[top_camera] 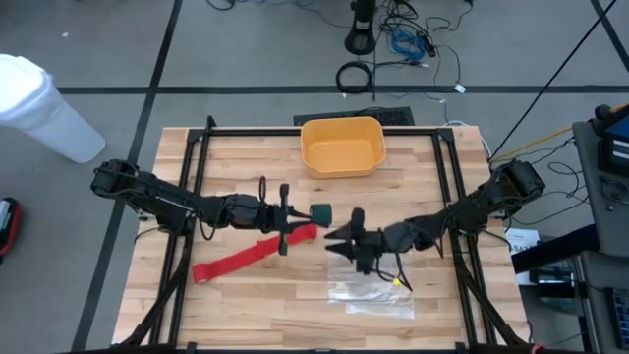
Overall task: Roll bandage
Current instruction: Roll the green bandage
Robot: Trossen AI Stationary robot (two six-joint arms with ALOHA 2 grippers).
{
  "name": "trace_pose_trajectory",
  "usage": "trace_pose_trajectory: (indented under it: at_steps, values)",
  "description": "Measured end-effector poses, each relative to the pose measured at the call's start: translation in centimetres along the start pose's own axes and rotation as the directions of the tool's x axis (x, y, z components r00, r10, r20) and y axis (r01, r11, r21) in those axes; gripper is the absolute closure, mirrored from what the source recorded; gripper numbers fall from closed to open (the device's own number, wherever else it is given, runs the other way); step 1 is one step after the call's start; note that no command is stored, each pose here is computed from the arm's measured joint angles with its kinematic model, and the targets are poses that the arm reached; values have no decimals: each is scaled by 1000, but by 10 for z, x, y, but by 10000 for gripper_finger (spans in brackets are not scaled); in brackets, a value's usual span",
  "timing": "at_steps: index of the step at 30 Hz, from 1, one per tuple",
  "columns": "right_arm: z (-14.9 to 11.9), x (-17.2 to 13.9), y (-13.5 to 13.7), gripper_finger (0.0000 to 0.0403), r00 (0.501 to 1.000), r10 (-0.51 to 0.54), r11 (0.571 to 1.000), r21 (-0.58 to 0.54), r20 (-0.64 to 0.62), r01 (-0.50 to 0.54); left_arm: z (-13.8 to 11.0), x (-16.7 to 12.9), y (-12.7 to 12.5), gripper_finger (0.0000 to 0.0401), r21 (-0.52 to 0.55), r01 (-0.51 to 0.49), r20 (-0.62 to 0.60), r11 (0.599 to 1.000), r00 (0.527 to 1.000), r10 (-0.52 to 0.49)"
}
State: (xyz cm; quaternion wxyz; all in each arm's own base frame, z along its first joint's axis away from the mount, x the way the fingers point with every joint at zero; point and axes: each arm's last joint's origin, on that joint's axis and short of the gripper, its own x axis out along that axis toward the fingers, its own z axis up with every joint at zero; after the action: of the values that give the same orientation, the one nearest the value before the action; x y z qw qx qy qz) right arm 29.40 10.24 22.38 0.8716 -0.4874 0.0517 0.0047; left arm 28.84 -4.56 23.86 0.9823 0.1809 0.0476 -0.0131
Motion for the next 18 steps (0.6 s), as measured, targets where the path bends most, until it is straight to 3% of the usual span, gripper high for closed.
trace_pose_trajectory:
  at_steps: [5, 10, 18]
  values:
    - [20, -12, 4, 199, 992, -116, 989, -99, -55, 110, -1, 0, -2, 388, 2, 16, -12, 1000, 1000, -16]
    - [30, -17, 0, 201, 982, -187, 982, 33, -23, 187, -1, 0, -2, 388, -1, -1, -10, 1000, 1000, 1]
    - [8, -6, -3, 216, 975, -162, 985, 41, -152, 170, 4, 0, 4, 388, -232, -40, 45, 972, 998, 51]
